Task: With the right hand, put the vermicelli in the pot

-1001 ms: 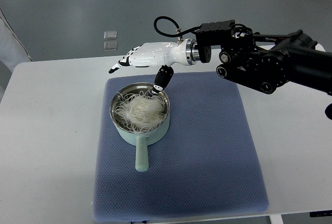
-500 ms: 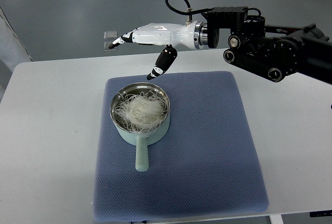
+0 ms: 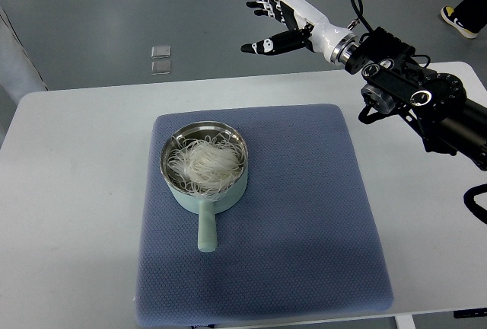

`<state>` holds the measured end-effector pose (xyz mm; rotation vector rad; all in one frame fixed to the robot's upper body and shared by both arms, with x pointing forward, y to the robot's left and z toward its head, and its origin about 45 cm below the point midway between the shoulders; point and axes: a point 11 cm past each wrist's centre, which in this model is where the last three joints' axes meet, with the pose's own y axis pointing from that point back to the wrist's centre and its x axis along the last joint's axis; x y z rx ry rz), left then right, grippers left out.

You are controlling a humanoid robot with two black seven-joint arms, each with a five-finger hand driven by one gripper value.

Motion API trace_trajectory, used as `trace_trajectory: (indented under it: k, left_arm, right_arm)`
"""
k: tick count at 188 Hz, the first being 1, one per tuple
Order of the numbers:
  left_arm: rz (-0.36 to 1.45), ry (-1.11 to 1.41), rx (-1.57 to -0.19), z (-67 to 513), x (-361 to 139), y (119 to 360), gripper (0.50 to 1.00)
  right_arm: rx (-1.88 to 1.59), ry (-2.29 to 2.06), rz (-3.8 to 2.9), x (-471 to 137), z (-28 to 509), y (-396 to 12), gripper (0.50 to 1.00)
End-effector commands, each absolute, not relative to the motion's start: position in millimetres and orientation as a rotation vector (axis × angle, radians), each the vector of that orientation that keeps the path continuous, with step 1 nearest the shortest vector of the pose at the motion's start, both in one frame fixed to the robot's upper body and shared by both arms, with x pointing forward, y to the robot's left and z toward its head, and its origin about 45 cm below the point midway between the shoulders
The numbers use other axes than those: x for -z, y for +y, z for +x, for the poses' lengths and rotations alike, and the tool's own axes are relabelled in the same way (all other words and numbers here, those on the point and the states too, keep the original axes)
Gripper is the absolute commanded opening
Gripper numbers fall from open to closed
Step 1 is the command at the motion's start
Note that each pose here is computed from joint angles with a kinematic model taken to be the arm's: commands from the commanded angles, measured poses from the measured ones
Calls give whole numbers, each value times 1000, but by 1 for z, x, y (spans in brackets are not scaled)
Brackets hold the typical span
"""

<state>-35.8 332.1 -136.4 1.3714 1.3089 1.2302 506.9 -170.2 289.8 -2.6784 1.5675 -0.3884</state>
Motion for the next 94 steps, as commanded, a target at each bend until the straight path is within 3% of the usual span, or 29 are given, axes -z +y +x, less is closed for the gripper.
trace_trajectory:
  k: [1, 30, 94]
  left_arm:
    - [1371, 1309, -1230, -36, 136, 332, 1000]
    - [1371, 1309, -1230, -36, 136, 332, 1000]
    - [1371, 1309, -1230, -36, 136, 332, 1000]
  right_arm:
    - [153, 1744, -2456, -282, 514, -201, 926]
    - [-93, 2003, -2189, -243, 510, -251, 926]
    - [-473, 2132, -1889, -185, 487, -285, 926]
